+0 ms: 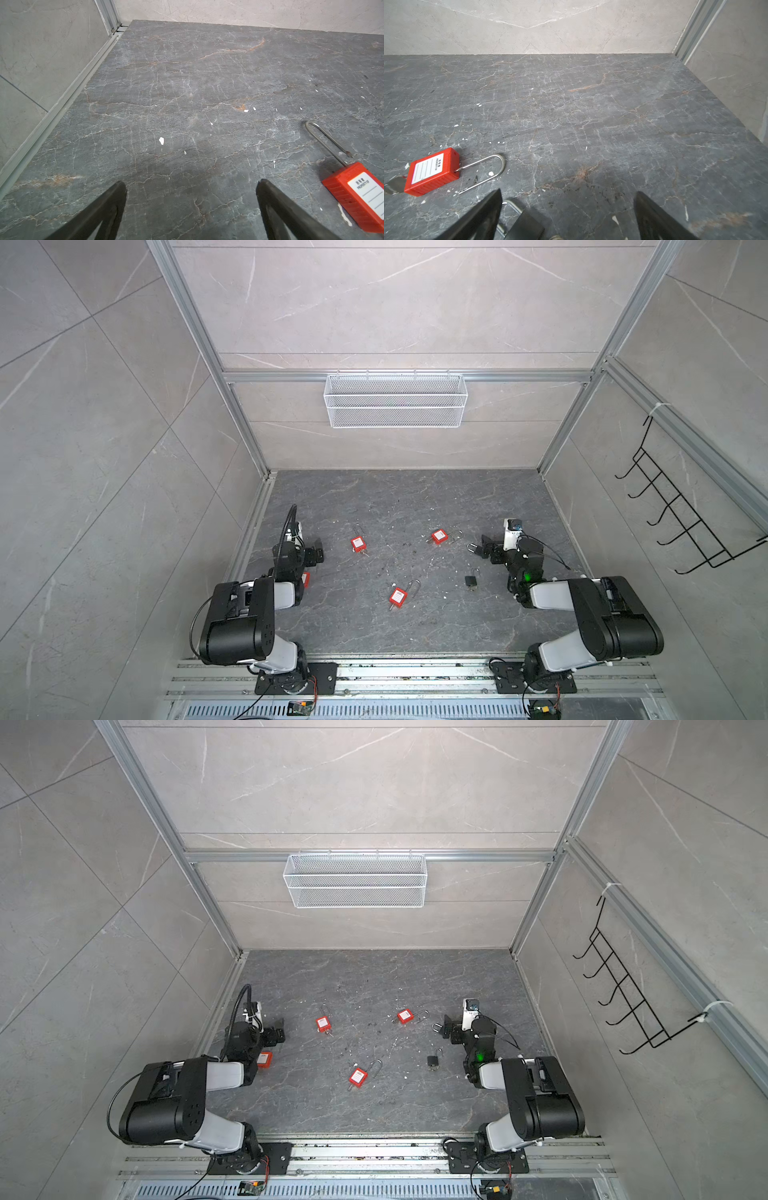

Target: Lock with the key

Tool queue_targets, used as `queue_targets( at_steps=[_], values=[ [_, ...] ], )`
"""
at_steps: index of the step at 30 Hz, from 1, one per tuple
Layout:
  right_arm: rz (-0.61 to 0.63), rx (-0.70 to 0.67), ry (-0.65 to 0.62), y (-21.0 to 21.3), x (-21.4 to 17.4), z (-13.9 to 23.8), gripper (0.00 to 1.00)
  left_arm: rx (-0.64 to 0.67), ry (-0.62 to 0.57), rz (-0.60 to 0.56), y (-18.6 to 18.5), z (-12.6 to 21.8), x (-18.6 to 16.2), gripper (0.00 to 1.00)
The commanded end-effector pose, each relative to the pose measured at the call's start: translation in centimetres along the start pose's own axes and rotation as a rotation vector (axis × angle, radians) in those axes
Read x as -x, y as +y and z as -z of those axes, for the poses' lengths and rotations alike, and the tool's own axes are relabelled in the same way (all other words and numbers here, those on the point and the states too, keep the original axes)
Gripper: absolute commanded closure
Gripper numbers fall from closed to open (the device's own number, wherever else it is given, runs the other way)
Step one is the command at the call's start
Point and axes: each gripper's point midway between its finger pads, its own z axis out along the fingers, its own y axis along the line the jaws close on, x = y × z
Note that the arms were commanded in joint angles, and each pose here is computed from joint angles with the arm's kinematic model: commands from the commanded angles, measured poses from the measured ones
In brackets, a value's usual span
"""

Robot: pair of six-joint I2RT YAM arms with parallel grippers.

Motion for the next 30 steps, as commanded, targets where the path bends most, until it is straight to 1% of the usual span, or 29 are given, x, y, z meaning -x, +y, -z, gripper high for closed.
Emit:
queue_targets(
  at_steps=[1,26,28,30],
  values=[
    [-0.017,0.003,-0.033,-0.1,1.2,-0.3,0.01,0.01,-0.045,0.013,0.2,-0.3,1.6,0.0],
    [-0.026,-0.025,-0.037,-0.7,1.3,-0.2,0.01,0.01,-0.046,0.013,0.2,-0.2,1.7,0.0],
    [-0.015,-0.008,-0.043,-0.4,1.7,0.0,0.0,-0.013,-0.049,0.005,-0.2,-0.1,1.9,0.0],
    [-0.027,-0.028,-0.048,-0.7,2.2,0.3,0.01,-0.028,-0.041,0.0,-0.4,0.0,2.3,0.0]
  ],
)
